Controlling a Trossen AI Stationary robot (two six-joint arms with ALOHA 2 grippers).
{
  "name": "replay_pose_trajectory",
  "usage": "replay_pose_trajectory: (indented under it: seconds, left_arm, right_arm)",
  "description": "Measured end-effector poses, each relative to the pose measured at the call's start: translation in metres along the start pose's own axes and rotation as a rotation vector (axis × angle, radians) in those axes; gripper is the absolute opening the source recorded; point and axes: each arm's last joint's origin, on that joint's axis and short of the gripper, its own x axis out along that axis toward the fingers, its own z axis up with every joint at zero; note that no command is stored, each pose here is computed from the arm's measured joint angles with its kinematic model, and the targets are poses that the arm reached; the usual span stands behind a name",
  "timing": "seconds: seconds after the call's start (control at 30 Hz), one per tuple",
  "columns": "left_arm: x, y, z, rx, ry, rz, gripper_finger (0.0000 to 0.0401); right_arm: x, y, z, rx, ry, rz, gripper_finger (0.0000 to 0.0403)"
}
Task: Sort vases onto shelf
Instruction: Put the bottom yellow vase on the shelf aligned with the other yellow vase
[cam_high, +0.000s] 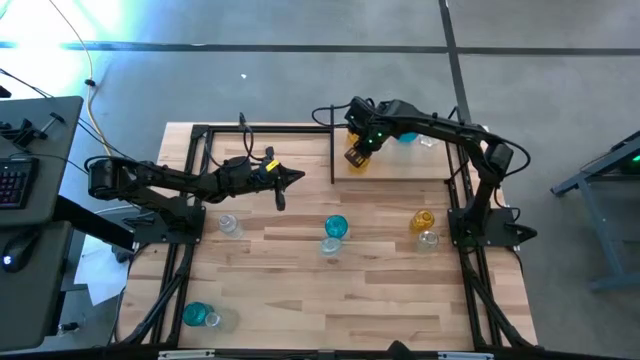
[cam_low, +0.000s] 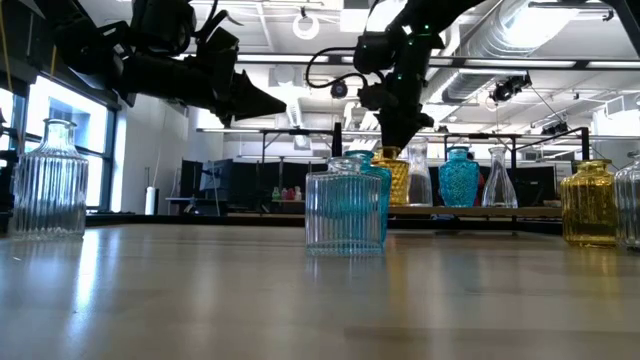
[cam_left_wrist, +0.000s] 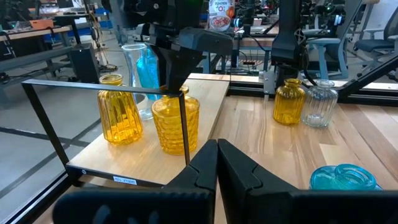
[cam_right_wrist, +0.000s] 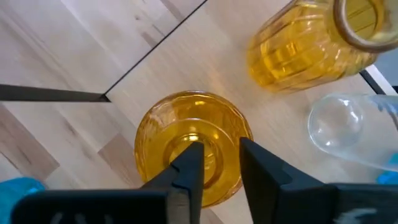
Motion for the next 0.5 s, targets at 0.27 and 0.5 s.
replay_pose_trajectory:
  seconds: [0.27,0.5]
  left_arm:
    - [0.0,0.0,0.0,0.0,0.0,0.0,0.0]
    - [0.0,0.0,0.0,0.002,0.0,0.0,0.0]
  right_arm:
    - [-0.018,0.0,0.011,-0.042,-0.067,-0.036,0.015]
    - [-0.069,0.01,0.022,-0.133,-0.127,-0.07,0.016]
